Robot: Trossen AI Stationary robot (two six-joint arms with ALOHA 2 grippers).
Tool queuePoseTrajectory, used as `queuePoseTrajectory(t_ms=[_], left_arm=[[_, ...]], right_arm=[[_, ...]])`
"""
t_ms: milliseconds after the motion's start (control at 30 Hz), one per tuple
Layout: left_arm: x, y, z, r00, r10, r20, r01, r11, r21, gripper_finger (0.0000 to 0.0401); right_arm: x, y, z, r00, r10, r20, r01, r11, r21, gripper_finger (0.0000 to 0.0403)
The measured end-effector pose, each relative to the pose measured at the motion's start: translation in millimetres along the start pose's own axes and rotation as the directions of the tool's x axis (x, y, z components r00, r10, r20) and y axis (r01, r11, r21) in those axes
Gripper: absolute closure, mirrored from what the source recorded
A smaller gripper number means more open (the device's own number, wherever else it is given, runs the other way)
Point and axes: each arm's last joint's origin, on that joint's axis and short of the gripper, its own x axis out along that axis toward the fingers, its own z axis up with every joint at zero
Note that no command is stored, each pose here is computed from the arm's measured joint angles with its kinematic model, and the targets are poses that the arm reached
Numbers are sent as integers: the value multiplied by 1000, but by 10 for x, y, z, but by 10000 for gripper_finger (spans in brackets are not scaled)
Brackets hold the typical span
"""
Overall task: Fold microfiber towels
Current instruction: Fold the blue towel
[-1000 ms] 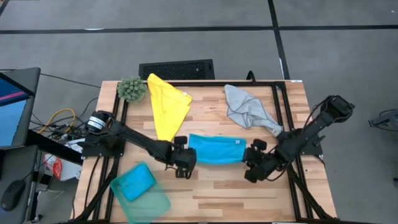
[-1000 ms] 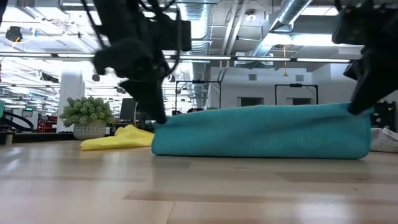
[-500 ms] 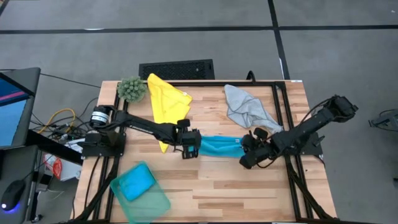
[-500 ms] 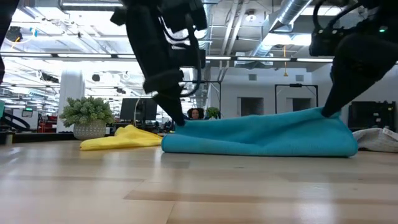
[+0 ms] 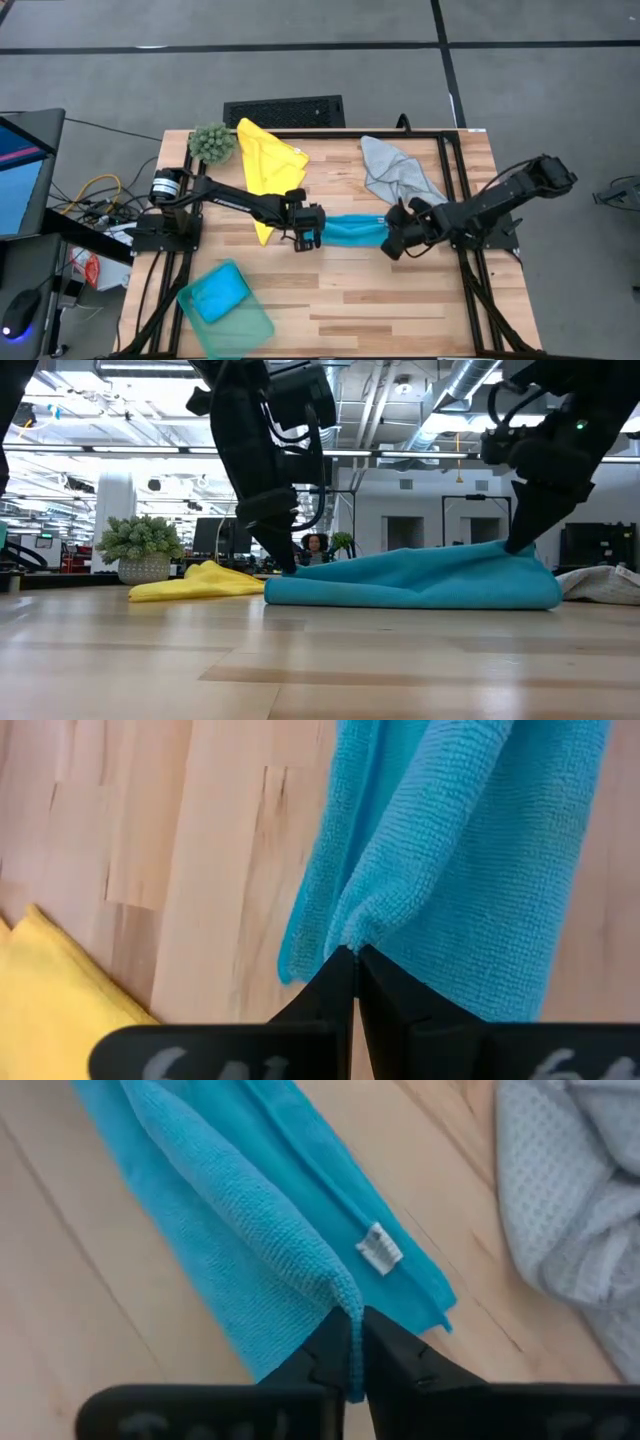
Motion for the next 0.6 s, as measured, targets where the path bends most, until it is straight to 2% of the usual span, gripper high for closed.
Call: queuePoseTrajectory(t_ms=[267, 600], left_arm=[[-1, 13, 15, 999, 43, 19, -42, 998, -51, 401], [-3, 10, -4, 1000, 26, -2, -26, 997, -69, 401]], right_arm=[[147, -170, -30, 994, -5, -108, 12, 998, 66, 299], [151, -227, 27, 996, -10, -90, 16, 997, 73, 212]])
